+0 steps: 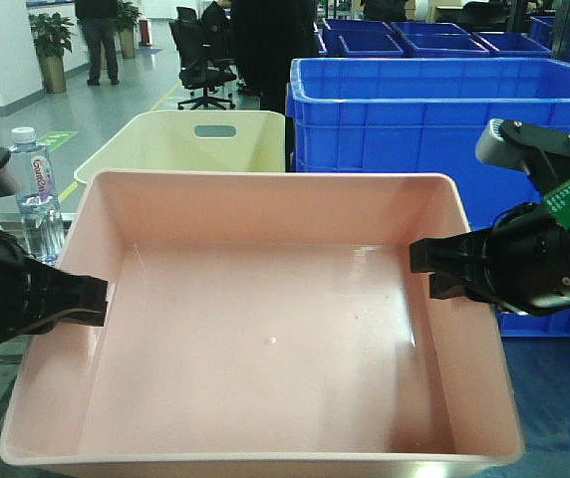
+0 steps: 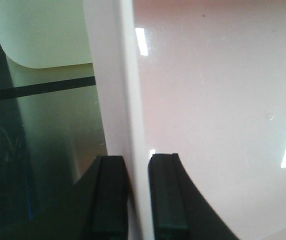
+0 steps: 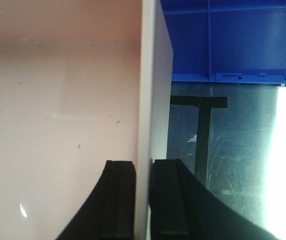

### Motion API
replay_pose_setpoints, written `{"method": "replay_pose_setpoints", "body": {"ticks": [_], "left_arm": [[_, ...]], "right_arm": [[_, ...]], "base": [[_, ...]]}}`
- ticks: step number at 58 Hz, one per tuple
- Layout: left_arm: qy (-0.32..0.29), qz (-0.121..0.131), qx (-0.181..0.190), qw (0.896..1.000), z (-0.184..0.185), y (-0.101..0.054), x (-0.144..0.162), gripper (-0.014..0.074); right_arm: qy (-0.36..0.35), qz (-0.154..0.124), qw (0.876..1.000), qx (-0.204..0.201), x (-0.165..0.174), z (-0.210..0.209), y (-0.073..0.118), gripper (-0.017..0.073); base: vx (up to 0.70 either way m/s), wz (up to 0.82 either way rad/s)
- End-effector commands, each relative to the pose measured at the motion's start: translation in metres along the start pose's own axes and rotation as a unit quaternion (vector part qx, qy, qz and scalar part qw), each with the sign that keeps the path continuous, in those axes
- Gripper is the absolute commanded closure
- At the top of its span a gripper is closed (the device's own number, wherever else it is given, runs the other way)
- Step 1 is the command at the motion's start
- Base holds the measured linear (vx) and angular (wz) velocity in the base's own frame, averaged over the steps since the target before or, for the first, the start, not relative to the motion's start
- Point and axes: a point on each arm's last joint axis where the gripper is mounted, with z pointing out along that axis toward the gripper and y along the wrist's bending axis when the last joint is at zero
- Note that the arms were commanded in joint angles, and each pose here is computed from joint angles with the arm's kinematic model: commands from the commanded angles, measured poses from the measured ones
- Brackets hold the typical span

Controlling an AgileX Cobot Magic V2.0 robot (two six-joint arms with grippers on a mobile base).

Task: Grab pink bin and stack on right shelf
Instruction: 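Hold the pink bin while driving toward the table with blue crates, then lower the pink bin with both grippers onto the metal table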

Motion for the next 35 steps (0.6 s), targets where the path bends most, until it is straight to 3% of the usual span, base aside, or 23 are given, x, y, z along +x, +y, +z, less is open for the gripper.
{"method": "replay_pose_setpoints", "body": {"ticks": [1,26,35], "left_arm": [[-0.060,0.003,0.023,0.998,-0.021,-0.009,-0.011,0.0595],[-0.053,0.003,0.022,0.998,-0.019,-0.009,-0.010,0.0595],[0.011,0.000,-0.002,1.000,-0.002,-0.002,-0.002,0.0595]], "right_arm": [[-0.086,-0.004,0.996,-0.023,-0.018,-0.023,0.005,0.0568],[-0.071,0.006,0.997,-0.030,-0.016,-0.018,0.006,0.0568],[-0.022,0.027,0.999,-0.039,0.012,0.012,0.003,0.0568]], "base": [[0.00,0.00],[0.00,0.00],[0.00,0.00]]}}
